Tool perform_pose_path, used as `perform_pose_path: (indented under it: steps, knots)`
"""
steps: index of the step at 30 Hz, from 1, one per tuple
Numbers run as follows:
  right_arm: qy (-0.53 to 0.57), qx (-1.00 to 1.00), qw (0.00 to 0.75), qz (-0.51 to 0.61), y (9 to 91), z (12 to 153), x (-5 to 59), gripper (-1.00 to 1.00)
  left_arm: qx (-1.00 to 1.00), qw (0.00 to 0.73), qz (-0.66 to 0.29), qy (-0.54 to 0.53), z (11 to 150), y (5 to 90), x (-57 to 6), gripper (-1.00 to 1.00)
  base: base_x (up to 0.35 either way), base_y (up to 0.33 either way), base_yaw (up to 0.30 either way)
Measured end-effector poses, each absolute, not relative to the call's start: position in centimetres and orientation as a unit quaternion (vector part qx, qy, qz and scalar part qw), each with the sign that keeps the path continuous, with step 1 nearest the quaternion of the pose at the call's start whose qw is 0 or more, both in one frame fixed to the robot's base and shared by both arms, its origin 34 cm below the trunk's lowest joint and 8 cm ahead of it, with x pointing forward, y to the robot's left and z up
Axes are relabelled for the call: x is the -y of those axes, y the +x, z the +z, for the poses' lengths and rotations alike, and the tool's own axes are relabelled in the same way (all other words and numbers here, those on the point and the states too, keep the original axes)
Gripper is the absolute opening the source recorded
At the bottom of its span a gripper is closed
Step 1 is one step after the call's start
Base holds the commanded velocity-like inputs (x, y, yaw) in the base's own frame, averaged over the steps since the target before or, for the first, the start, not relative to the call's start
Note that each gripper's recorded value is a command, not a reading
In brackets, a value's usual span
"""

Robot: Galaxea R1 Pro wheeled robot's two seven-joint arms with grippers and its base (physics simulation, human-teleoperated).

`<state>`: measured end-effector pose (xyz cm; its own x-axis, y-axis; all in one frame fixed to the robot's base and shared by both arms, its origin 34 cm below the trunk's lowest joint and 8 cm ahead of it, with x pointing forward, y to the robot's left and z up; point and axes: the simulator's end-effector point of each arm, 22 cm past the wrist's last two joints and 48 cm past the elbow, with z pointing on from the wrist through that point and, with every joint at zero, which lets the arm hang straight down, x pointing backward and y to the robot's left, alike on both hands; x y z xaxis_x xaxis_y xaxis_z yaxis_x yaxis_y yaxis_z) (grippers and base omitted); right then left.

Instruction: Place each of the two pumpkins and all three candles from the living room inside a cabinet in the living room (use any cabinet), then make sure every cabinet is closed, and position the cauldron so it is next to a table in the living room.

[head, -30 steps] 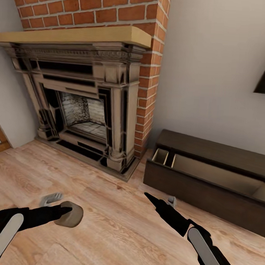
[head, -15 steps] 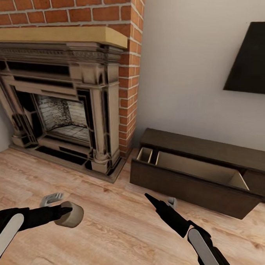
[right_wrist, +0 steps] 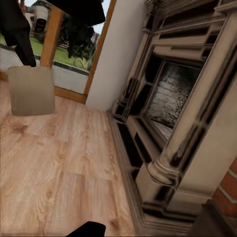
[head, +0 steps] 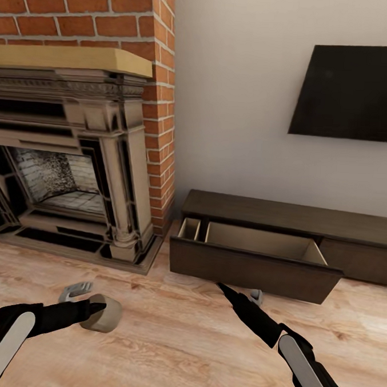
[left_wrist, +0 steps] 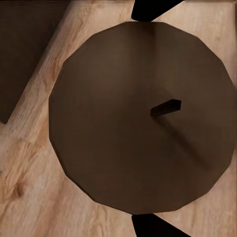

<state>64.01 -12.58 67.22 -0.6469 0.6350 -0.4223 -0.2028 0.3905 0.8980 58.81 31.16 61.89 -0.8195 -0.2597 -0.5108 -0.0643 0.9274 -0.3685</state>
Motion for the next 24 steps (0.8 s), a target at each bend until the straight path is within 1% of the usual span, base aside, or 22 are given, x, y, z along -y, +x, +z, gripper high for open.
perform_pose_path:
  steps: [7,15,24]
  knots:
    - [0.158,-0.732,0.401,0.528,64.7,68.8,13.8,1.00,-0.938,0.290,-0.170,-0.086,63.5,59.1,-31.2,-1.00,0.000,0.000,-0.272]
    - [0.181,-0.725,0.396,0.534,65.1,70.0,14.5,1.00,-0.938,0.290,-0.171,-0.086,65.2,59.3,-31.1,-1.00,0.000,0.000,-0.092]
    - [0.194,-0.727,0.388,0.533,65.0,69.7,14.8,1.00,-0.938,0.290,-0.171,-0.086,65.8,59.4,-31.1,-1.00,0.000,0.000,-0.245]
